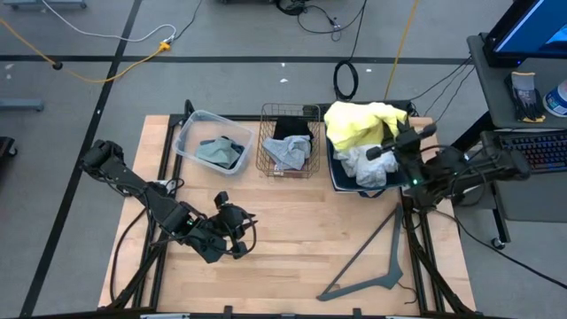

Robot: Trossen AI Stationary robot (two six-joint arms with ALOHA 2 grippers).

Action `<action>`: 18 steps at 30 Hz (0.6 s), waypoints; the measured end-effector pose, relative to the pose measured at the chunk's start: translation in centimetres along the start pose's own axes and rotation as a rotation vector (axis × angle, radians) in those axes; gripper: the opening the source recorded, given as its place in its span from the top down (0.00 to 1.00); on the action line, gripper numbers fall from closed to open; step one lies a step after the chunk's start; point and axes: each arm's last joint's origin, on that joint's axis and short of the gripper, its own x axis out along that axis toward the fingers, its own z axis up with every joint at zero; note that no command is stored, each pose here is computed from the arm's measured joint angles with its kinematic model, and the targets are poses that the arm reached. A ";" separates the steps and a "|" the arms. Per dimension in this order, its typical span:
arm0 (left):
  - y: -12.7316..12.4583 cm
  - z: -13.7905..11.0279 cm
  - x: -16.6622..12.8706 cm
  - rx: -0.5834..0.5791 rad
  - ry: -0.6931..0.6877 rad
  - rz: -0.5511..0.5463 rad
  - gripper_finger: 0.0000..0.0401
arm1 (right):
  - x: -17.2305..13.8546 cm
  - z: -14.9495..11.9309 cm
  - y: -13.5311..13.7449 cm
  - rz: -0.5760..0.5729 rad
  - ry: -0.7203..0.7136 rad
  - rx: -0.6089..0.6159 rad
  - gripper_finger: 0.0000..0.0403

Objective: Pick & Place Cloths
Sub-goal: Put the yellow dress into the blue laundry organizer

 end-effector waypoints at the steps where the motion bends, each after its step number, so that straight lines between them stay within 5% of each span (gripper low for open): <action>1: 0.0 0.0 0.0 0.000 0.000 0.000 0.80 | 0.0 0.6 0.0 0.009 -0.002 -0.009 0.85; 18: 0.0 0.0 0.0 0.003 -0.002 -0.003 0.80 | 0.1 8.2 -0.4 -0.018 0.110 -0.017 0.85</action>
